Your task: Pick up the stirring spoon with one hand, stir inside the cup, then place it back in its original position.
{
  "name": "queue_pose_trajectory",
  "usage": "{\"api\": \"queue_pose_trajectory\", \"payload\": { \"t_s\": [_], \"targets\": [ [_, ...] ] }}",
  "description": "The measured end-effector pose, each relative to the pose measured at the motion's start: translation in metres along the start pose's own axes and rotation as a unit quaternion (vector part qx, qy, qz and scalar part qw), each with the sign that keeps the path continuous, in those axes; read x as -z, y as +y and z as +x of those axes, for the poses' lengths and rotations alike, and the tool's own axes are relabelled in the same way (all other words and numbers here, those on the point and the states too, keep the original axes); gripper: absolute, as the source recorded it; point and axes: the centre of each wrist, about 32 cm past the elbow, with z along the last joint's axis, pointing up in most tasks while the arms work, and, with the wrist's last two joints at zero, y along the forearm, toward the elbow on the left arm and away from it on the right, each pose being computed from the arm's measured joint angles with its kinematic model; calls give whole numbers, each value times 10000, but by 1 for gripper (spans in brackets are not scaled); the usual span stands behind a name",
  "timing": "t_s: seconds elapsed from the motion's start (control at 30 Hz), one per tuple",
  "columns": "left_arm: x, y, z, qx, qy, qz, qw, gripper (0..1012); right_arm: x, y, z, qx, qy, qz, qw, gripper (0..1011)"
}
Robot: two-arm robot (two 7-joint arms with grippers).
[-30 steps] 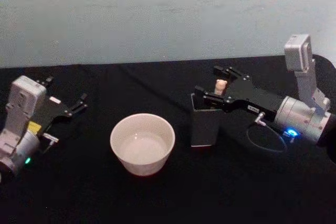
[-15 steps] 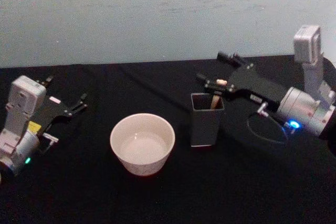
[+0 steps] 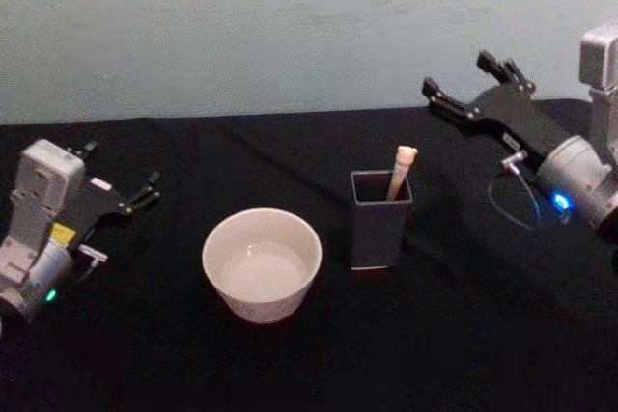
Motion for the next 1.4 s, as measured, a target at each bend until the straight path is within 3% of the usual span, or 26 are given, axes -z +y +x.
{"api": "queue_pose_trajectory", "payload": {
  "t_s": [0.27,0.5,1.4],
  "targets": [
    [0,0,0,-1,0,0,10000,1001,342,-48,-53,266,110,-773,9966,1002],
    [0,0,0,0,0,0,10000,1001,476,-54,-113,238,140,-1063,9940,1002],
    [0,0,0,0,0,0,10000,1001,452,-53,-102,236,135,-1014,9945,1000]
  ]
}}
